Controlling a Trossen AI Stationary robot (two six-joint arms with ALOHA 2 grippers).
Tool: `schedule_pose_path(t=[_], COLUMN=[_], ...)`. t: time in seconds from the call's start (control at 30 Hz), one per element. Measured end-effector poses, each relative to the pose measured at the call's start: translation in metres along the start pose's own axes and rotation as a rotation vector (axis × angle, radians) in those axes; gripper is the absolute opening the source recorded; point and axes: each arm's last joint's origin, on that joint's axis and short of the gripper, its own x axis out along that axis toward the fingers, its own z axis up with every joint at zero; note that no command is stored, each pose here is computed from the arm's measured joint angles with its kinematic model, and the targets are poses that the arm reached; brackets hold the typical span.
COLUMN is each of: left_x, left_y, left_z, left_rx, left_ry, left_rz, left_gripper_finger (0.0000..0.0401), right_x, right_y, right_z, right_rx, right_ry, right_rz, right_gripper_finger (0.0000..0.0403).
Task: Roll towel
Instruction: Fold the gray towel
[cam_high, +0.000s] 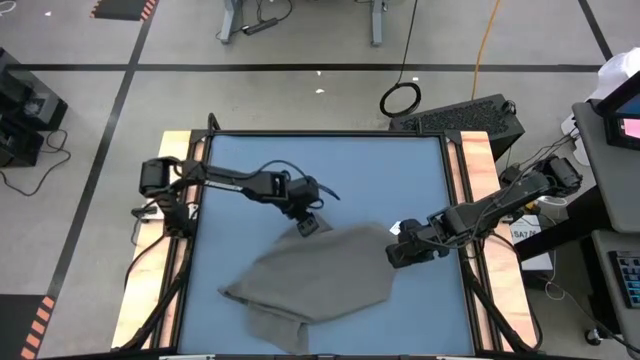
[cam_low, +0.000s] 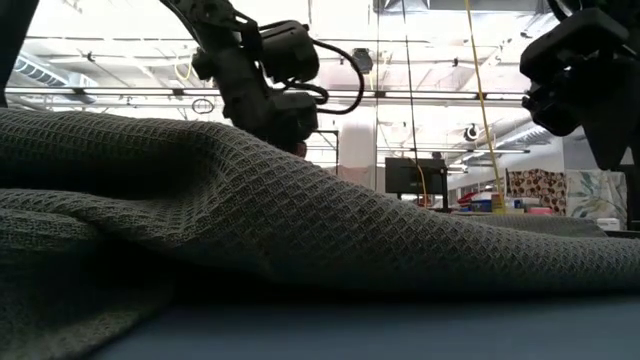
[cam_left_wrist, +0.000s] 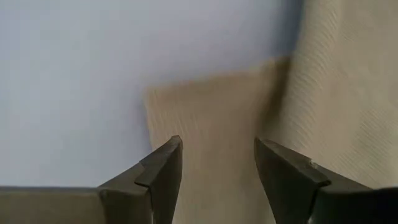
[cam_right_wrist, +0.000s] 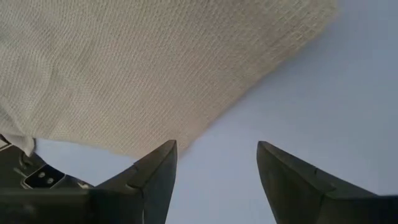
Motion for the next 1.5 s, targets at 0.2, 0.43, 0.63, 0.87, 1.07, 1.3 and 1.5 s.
schedule_pose_path(t=[0.2,0.43,0.63,0.87,1.07,1.3,1.5], left_x=[0.026,0.047,0.033,-0.004,-0.068,-0.141,-0.137], left_y=[-0.008,-0.013,-0.017,-0.008,-0.006,-0.006,0.0], left_z=[-0.002,-0.012,-0.009,-0.002,-0.01,-0.039,-0.048], left_rx=[0.036,0.044,0.047,0.014,-0.014,-0.124,-0.121], left_ry=[-0.059,-0.041,-0.102,-0.16,-0.202,-0.297,-0.277], left_rz=[0.08,0.149,0.184,0.245,0.3,0.378,0.396], left_gripper_finger=[0.0197,0.0088,0.001,0.0003,0.0002,0.0001,0.0001], right_x=[0.0,0.0,0.0,0.0,-0.005,-0.023,-0.026], right_y=[-0.002,-0.004,-0.004,-0.003,-0.001,-0.005,-0.007], right_z=[0.001,0.001,0.0,0.001,0.002,0.005,0.021], right_rx=[-0.018,-0.035,-0.064,-0.021,-0.03,-0.037,0.055], right_ry=[-0.023,-0.037,-0.116,-0.123,-0.226,-0.375,-0.508], right_rz=[-0.019,-0.036,-0.028,-0.016,0.035,0.112,0.088], right_gripper_finger=[0.0212,0.0212,0.0212,0.0212,0.0212,0.0212,0.0212])
